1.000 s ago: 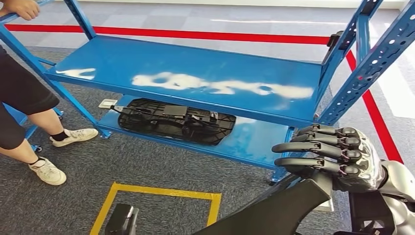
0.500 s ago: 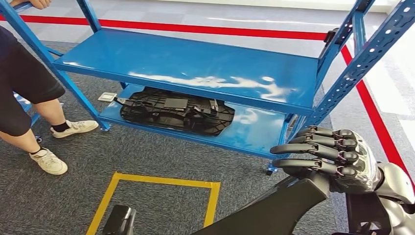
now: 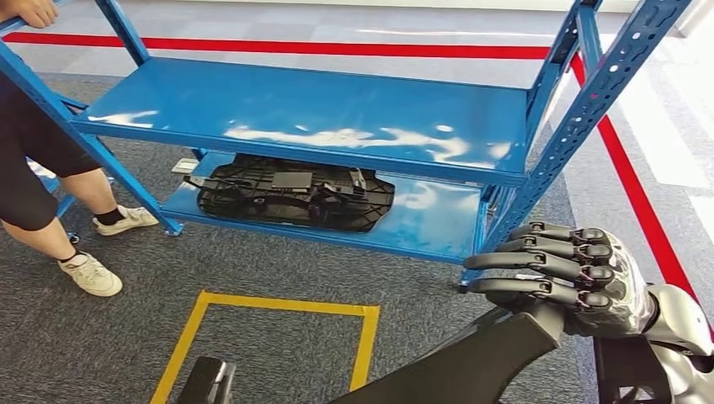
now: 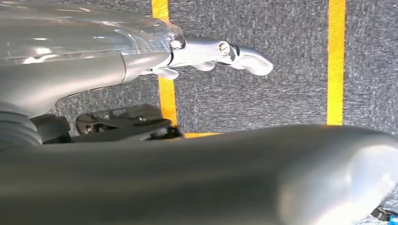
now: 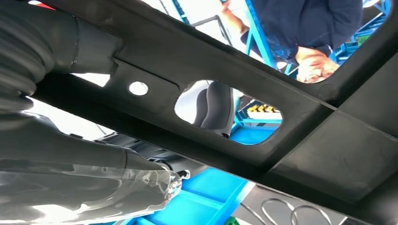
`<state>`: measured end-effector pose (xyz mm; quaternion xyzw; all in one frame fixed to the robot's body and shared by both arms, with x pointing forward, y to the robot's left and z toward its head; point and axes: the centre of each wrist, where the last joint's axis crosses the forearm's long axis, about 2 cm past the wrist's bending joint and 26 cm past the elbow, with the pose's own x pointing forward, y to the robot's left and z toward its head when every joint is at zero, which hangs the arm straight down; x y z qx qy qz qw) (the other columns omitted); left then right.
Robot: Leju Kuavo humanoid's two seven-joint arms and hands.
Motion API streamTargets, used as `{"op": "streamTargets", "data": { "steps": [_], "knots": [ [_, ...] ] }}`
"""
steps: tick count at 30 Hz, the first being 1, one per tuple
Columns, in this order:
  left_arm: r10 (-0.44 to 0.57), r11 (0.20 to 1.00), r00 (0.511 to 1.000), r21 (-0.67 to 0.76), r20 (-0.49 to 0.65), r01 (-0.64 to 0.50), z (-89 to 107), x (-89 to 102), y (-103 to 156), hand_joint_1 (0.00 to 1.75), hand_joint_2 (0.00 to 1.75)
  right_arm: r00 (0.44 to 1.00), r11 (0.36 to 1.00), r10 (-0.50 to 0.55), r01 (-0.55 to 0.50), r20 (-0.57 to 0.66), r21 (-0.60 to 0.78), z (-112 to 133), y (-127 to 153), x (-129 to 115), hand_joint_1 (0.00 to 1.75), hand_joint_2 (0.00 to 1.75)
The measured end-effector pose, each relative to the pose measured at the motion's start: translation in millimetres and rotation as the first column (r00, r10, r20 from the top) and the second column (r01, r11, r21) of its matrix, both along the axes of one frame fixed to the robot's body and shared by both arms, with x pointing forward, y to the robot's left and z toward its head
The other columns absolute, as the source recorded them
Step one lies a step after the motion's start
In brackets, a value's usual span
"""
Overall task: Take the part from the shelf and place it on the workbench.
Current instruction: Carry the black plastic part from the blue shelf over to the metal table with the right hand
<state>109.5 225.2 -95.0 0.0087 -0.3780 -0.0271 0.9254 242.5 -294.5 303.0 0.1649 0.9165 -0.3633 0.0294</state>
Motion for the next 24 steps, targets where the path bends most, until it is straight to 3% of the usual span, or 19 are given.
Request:
{"op": "streamTargets", "data": {
  "steps": [13, 24],
  "knots": [
    [-0.018, 1.0, 1.0, 0.009, -0.002, 0.018, 0.1, 1.0, 0.8, 0.0, 0.0, 1.0, 1.0, -0.004, 0.004, -0.002, 0.008, -4.6, -0.8, -6.9, 1.75, 1.75],
    [-0.034, 0.999, 0.999, 0.014, 0.005, 0.034, 3.2, 12.9, 0.7, 0.0, 0.0, 0.999, 0.999, -0.046, 0.046, -0.009, 0.026, -13.6, -9.6, -12.5, 1.75, 1.75]
  ]
}}
